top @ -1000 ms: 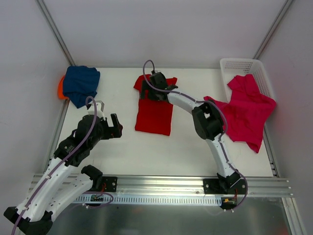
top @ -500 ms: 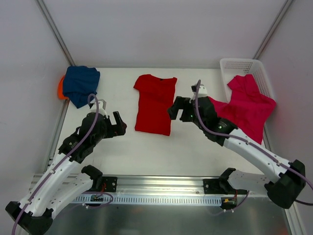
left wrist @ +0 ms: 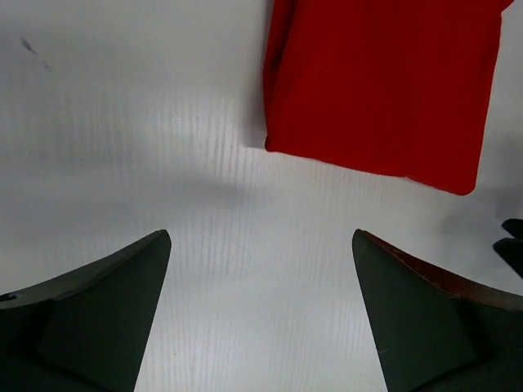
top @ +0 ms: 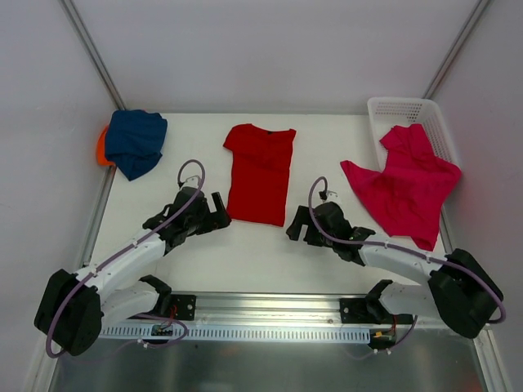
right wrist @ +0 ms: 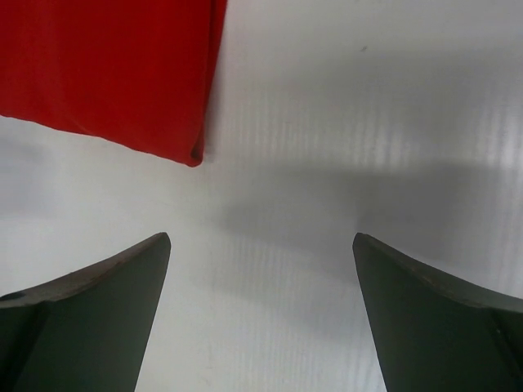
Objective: Fold and stack the t-shirts
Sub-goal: Grab one side of the 2/3 rectangular tshirt with both arms
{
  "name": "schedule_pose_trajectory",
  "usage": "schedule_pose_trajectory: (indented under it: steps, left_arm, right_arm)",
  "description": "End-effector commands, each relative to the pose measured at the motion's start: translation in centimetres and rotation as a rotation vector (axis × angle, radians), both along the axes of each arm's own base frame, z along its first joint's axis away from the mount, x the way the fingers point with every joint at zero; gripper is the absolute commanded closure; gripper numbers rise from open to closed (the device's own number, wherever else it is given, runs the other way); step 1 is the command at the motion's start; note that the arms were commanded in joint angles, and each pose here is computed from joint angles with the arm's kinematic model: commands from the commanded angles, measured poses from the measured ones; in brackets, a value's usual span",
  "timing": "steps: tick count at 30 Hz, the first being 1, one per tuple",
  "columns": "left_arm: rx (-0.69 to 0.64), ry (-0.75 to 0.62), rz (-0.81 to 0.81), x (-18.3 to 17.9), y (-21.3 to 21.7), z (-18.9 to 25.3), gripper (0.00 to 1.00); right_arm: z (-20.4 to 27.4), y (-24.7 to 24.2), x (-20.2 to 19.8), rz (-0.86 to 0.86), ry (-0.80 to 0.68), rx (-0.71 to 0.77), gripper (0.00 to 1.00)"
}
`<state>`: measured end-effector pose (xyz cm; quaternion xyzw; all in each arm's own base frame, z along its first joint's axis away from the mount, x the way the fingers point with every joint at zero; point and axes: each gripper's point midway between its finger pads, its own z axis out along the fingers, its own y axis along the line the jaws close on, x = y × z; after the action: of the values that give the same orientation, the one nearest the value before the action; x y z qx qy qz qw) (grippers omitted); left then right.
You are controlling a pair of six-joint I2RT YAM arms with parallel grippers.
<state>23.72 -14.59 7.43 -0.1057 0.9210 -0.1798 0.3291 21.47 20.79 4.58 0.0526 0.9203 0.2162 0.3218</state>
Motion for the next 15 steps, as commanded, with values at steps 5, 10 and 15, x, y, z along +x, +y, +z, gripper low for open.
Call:
schedule_pose_trajectory:
  steps: [5,10,15]
  left_arm:
    - [-0.135,-0.114,0.006,3.2,-2.7,0.6,0.04]
    - [-0.182,-0.084,0.067,3.3,-2.8,-1.5,0.11]
    - [-0.272,-0.103,0.093,3.9,-3.6,-2.4,0.13]
  right_arm:
    - [1.7,5.7,2.4,0.043,-0.023,0.209,0.01]
    - [1.1,6.5,3.4,0.041,-0.008,0.193,0.01]
    - [0.4,7.1,4.1,0.036,0.011,0.183,0.01]
